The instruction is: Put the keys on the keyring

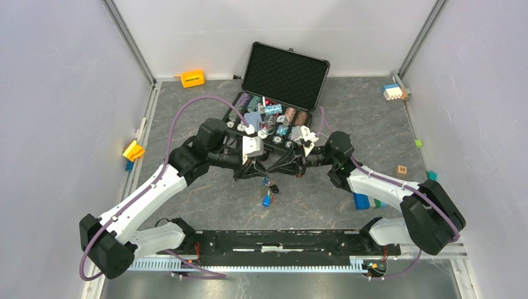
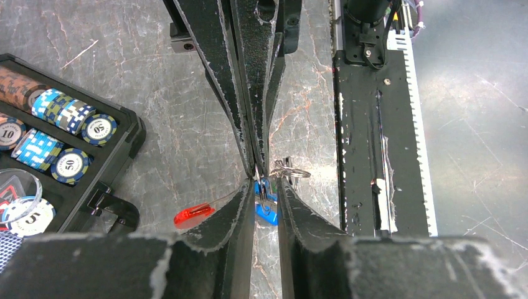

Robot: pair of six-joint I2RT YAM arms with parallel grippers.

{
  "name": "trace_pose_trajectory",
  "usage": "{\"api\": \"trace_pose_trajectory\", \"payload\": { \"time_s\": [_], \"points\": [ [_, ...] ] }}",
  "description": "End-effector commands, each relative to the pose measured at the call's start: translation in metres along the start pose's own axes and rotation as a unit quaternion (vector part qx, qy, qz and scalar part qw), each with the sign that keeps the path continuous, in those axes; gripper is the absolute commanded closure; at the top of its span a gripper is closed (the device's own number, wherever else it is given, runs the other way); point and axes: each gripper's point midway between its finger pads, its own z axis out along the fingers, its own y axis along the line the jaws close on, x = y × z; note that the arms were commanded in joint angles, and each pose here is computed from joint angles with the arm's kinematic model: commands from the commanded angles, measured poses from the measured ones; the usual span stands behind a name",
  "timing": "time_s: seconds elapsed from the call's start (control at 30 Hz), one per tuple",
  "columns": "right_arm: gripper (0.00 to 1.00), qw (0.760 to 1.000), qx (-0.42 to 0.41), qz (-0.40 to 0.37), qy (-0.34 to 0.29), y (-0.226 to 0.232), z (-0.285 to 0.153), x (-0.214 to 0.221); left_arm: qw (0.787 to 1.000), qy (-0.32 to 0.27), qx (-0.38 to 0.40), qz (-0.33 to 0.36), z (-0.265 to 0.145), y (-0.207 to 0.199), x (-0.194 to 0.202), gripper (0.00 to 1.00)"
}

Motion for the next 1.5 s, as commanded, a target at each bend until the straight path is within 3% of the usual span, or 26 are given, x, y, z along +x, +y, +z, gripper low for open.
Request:
{"api": "trace_pose_trajectory", "payload": {
  "time_s": [0.0,0.6,1.1,1.27,1.47],
  "points": [
    [1.0,0.999,0.002,-0.042,-0.029,-0.002,0.001,-0.028,1.0,-0.008,-0.005,0.01,-0.003,-0.002,-0.006,0.73],
    [1.0,0.999,0.002,-0.038,-0.034,-0.002,0.0,-0.029,1.0,-0.005,-0.001,0.002,0.001,0.0,-0.002,0.82],
    [1.0,0.999,0.004,-0.036,-0.031,-0.003,0.0,-0.026,1.0,-0.013,0.008,-0.003,0.003,0.0,-0.009,0.97],
    [1.0,0.999,0.008,-0.042,-0.022,-0.007,0.0,-0.022,1.0,-0.019,-0.003,-0.012,0.0,0.001,-0.015,0.98],
    [0.78,0.998,0.017,-0.062,0.01,-0.015,-0.001,-0.013,0.999,0.026,-0.018,-0.006,-0.01,0.003,-0.008,0.98]
  ]
}}
